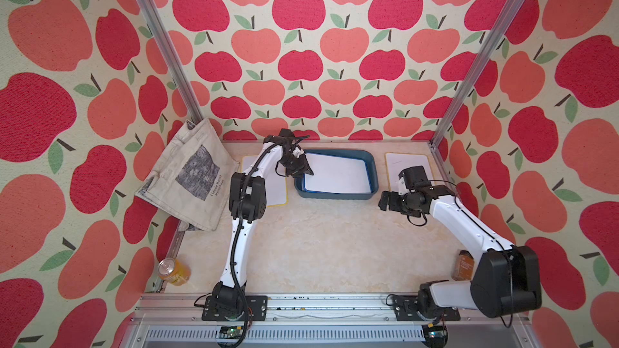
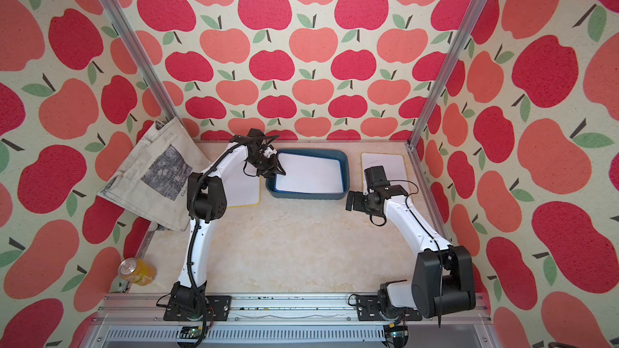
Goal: Put the whiteboard into the storage box
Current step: Place the whiteboard in the storage box.
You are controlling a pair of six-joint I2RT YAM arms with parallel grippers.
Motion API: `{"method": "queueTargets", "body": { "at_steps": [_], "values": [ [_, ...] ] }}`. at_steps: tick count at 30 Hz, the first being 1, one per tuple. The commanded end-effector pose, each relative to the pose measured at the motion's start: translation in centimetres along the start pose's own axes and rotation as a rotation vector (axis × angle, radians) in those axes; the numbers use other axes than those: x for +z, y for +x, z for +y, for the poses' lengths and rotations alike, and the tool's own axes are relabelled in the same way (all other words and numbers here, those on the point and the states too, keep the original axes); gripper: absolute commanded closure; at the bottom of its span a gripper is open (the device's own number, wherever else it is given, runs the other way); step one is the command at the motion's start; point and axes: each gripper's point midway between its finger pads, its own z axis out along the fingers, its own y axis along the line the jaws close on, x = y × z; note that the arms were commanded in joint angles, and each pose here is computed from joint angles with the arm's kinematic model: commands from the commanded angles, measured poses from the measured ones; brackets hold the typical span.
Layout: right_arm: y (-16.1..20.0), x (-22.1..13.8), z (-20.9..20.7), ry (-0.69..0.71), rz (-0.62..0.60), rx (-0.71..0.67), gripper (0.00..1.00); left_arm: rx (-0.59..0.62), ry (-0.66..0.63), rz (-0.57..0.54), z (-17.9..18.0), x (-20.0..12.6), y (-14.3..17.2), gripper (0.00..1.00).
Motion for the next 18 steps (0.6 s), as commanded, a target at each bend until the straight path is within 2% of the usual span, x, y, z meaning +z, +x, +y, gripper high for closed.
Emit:
{"method": "queueTargets", "body": {
  "at_steps": [1,9,18],
  "values": [
    [0.8,0.8,-0.1,-0.015,0.029,0.033,0.01,-0.015,-0.071,0.034,0.9,0.9,0.8,0.66],
    [1.3,1.4,0.0,-0.033,0.040,0.044,0.01,-0.019,-0.126,0.045,1.4,1.8,1.2,0.66],
    [1.8,2.3,0.6,-0.074,0.062,0.068,0.01,-0.010,-0.257,0.069,2.8,2.9,2.1,0.67]
  ]
}}
